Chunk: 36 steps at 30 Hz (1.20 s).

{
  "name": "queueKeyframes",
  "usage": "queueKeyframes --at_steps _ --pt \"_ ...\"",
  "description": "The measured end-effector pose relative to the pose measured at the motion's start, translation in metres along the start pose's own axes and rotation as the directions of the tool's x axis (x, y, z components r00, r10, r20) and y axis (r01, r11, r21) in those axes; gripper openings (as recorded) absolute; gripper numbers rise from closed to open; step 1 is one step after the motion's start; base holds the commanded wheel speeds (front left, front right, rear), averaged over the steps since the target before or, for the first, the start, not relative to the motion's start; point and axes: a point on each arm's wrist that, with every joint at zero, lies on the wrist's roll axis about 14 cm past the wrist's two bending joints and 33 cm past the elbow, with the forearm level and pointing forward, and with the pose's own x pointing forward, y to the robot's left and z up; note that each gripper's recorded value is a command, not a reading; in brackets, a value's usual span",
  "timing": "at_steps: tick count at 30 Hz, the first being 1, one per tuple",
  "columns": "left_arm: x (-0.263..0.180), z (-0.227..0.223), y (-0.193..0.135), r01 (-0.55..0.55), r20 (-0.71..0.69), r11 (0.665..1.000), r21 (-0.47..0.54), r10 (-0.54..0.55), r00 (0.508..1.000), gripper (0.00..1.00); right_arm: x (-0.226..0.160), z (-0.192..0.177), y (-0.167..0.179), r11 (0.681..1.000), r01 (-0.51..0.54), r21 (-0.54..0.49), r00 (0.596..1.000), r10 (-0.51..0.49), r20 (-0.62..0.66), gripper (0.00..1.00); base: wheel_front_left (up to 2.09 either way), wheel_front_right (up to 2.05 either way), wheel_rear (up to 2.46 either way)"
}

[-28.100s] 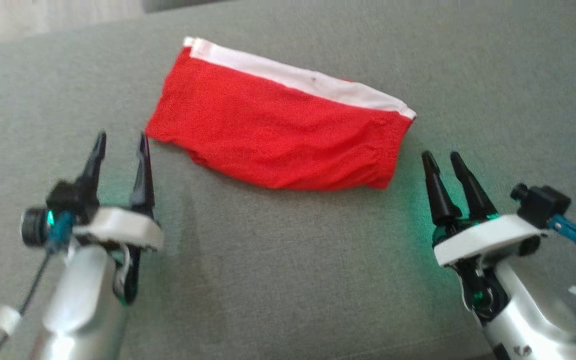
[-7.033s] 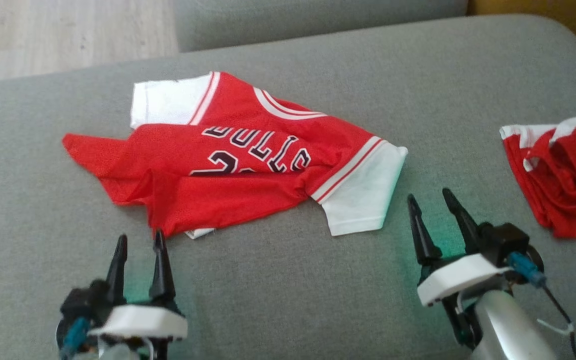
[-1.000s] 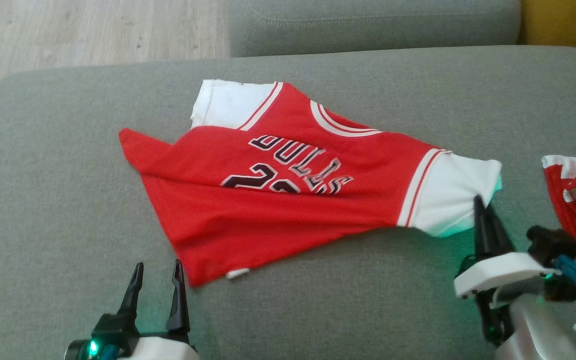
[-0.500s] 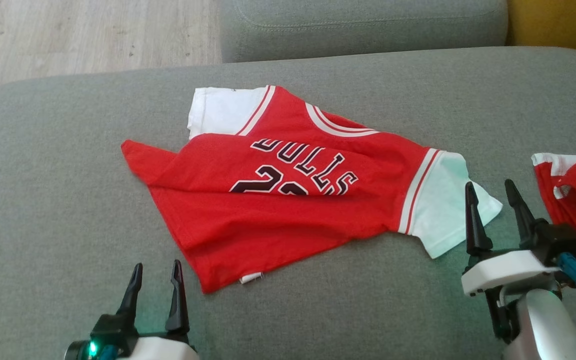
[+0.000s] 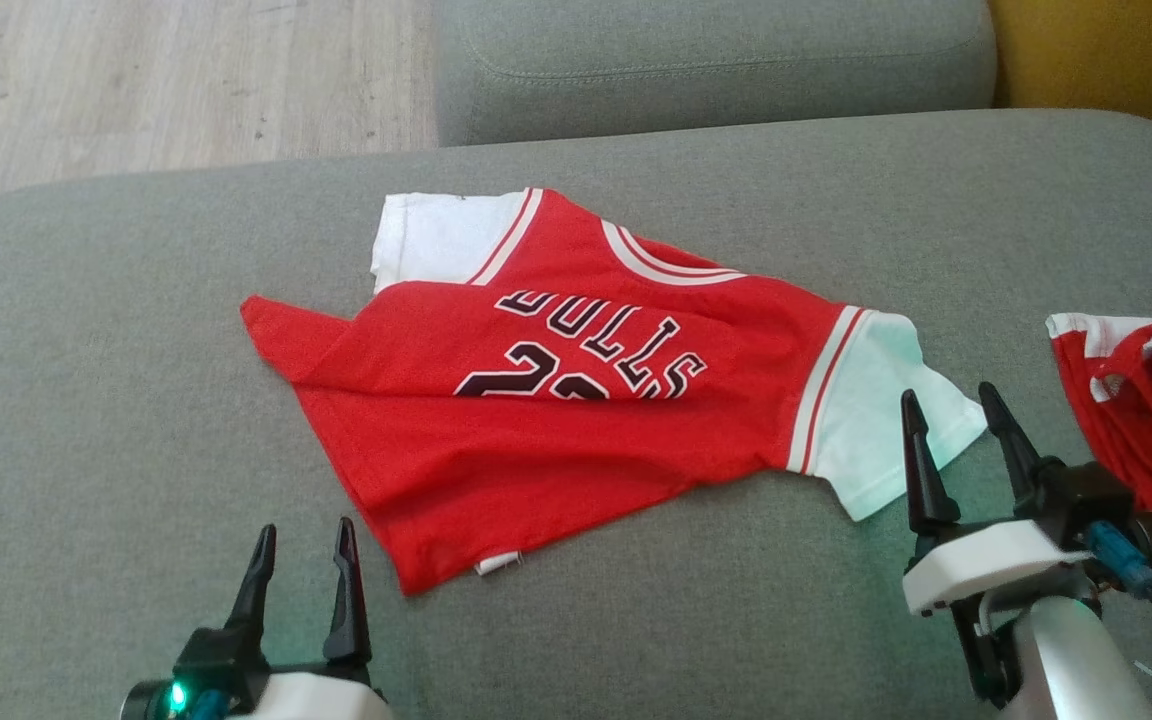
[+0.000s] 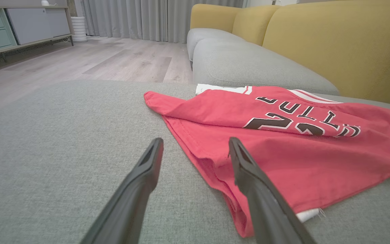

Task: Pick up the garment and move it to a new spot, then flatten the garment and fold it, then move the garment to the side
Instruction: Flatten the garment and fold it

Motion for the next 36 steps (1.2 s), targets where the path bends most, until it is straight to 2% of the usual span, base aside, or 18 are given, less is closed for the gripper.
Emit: queueKeyframes --at_steps 5,12,18,27,28,29,30,36 --pt "0.001 -0.006 -0.008 0.03 -0.019 0.999 -0.011 -0.03 0.999 1.0 0.001 -0.007 0.002 1.0 -0.006 0.001 1.0 0.006 -0.021 1.0 0.0 0.0 0.0" --pt "-0.002 -0.044 -0.039 0.125 -0.144 0.985 -0.122 -0.143 0.979 1.0 0.003 -0.024 -0.001 1.0 0.002 0.005 0.998 -0.002 -0.07 1.0 0.0 0.0 0.0" --pt "0.001 -0.069 -0.049 0.134 -0.231 0.976 -0.174 -0.173 0.958 1.0 -0.001 -0.032 -0.011 1.0 0.029 -0.003 0.995 -0.029 -0.095 1.0 0.0 0.0 0.0" --pt "0.008 -0.076 -0.063 0.178 -0.254 0.962 -0.207 -0.229 0.94 1.0 -0.004 -0.034 -0.019 0.999 0.054 -0.005 0.993 -0.054 -0.103 1.0 0.0 0.0 0.0" --pt "0.01 -0.076 -0.063 0.177 -0.253 0.961 -0.213 -0.229 0.94 0.44 -0.003 -0.035 -0.02 0.998 0.056 -0.004 0.993 -0.056 -0.104 1.0 0.0 0.0 0.0" --pt "0.011 -0.076 -0.062 0.168 -0.254 0.96 -0.222 -0.224 0.941 0.25 -0.003 -0.035 -0.021 0.998 0.06 -0.004 0.993 -0.06 -0.106 1.0 0.0 0.0 0.0" --pt "0.012 -0.077 -0.059 0.155 -0.257 0.961 -0.229 -0.214 0.943 0.0 -0.002 -0.035 -0.022 0.998 0.063 -0.004 0.992 -0.063 -0.106 1.0 0.0 0.0 0.0" --pt "0.022 -0.063 -0.025 0.03 -0.219 0.98 -0.197 -0.074 0.973 0.0 0.0 -0.039 -0.026 0.997 0.076 0.003 0.99 -0.075 -0.119 1.0 0.0 0.0 0.0"
